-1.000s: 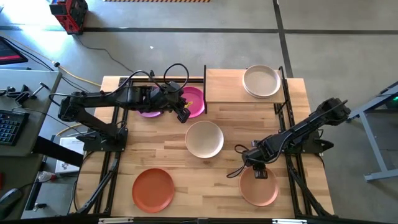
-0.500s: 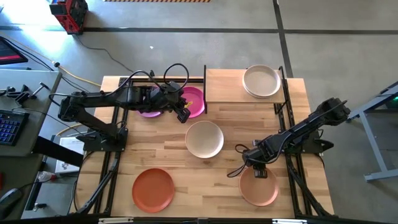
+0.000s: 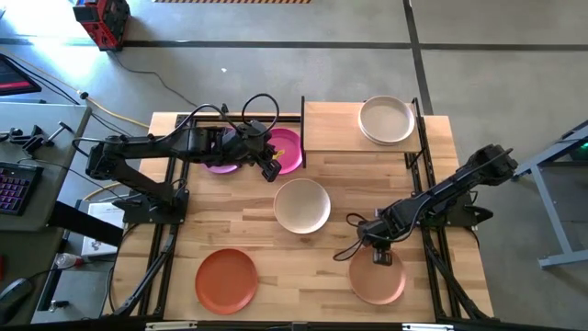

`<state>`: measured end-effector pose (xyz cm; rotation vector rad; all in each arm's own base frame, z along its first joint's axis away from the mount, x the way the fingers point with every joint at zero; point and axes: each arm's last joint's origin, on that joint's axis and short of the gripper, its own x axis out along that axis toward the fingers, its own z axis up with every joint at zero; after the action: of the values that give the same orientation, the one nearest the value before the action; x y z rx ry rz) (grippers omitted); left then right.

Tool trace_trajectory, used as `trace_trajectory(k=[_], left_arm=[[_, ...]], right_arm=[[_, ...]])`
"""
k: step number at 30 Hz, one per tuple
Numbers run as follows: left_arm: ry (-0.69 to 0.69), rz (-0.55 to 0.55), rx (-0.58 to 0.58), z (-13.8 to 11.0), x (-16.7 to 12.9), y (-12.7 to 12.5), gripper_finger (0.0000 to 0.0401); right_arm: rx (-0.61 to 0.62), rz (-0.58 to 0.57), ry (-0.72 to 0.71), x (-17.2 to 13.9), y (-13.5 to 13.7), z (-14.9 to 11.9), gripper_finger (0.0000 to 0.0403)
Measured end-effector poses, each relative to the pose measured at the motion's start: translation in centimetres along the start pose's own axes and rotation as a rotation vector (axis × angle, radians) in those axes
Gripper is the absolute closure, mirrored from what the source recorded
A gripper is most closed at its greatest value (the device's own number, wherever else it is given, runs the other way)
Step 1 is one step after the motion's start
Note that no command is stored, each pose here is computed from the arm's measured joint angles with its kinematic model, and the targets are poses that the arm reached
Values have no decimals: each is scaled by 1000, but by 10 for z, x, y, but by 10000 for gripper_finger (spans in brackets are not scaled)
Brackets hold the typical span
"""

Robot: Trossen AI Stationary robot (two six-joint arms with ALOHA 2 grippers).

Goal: Place and stack plates onto a shelf
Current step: Stack the brown plate on top of the white plate

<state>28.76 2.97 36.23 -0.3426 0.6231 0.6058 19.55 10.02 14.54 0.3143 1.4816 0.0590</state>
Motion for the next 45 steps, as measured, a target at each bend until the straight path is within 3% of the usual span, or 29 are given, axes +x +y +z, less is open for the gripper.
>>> trace_trajectory(k=[14, 34, 45], left_arm=[[0, 0, -1, 0, 0, 0, 288], [-2, -1, -26, 0, 0, 0, 288], [-6, -4, -27, 1, 0, -1, 288]], right_arm=[[-7, 37, -7, -7, 6, 5, 403], [10, 153, -156, -51, 11, 0, 403], [51, 154, -259, -72, 6, -6, 403]])
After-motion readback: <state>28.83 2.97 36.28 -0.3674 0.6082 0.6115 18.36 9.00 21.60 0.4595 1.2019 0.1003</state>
